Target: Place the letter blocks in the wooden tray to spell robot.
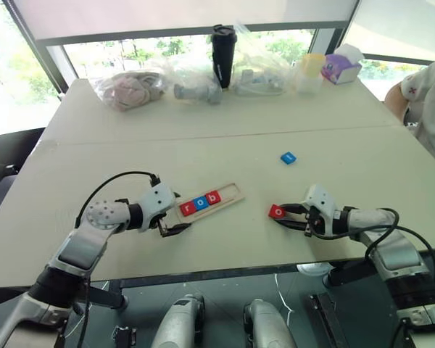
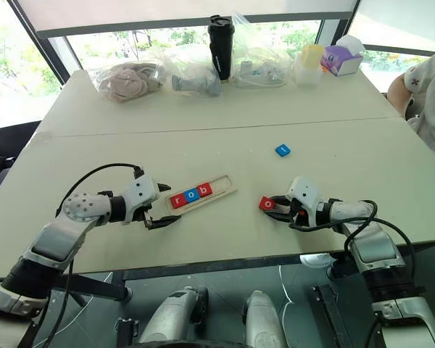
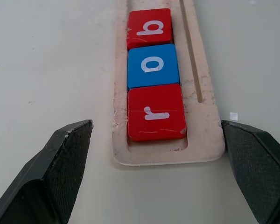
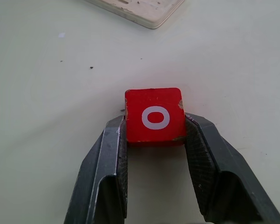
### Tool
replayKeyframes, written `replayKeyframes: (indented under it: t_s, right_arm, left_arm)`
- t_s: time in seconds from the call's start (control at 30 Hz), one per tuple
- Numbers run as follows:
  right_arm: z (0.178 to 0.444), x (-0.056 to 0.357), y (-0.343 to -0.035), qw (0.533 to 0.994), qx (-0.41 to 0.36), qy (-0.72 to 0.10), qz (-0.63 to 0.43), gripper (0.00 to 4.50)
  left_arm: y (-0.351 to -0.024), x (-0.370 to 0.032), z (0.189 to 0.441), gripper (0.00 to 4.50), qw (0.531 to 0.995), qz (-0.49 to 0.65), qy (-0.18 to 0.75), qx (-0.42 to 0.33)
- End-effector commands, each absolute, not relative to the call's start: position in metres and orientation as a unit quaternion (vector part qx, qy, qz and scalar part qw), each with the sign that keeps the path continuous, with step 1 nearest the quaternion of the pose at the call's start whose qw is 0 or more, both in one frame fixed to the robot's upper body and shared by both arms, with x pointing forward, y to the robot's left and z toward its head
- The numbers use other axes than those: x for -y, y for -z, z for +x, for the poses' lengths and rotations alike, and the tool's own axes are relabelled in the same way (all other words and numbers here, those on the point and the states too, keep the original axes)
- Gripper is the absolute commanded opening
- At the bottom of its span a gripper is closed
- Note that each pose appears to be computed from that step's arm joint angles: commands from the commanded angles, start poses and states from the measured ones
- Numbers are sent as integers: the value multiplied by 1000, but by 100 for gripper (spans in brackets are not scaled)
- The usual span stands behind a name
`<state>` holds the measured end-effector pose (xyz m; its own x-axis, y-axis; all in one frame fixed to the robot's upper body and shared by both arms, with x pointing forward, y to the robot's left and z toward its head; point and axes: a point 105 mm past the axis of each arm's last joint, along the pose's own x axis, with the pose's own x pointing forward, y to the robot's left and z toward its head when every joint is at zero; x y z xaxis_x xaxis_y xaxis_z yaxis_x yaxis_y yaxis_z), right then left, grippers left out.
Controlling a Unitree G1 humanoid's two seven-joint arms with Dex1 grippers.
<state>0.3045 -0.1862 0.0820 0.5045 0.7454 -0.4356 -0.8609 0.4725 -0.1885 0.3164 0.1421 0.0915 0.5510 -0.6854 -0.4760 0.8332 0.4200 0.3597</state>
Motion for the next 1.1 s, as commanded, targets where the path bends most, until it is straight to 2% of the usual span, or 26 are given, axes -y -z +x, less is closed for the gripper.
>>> replayKeyframes:
  t_s: [0.03, 0.33, 0.5, 0.57, 0.7, 0.8, 0.97, 1.1]
  right_arm:
    - [301, 183, -100, 838, -125, -487, -212, 114]
    - [301, 159, -135, 816, -92, -531, -209, 114]
    - [331, 140, -152, 809, -100, -533, -226, 114]
    - [345, 126, -157, 803, -91, -541, -234, 114]
    - [361, 98, -142, 764, -129, -566, -282, 114]
    - [375, 81, -137, 765, -124, -562, -289, 114]
    - [375, 68, -126, 745, -130, -588, -287, 114]
    - [373, 66, -122, 733, -136, -599, -291, 114]
  left_arm:
    - [-81, -163, 328, 450, 843, 320, 403, -156]
    - [-86, -186, 334, 450, 843, 343, 382, -163]
    - [-112, -205, 336, 450, 852, 334, 375, -150]
    - [-125, -206, 325, 450, 849, 302, 406, -152]
    - [-146, -201, 295, 450, 835, 248, 464, -163]
    - [-157, -198, 285, 450, 835, 236, 469, -165]
    - [-178, -189, 276, 450, 848, 198, 472, -137]
    - [-179, -181, 271, 450, 849, 192, 473, -135]
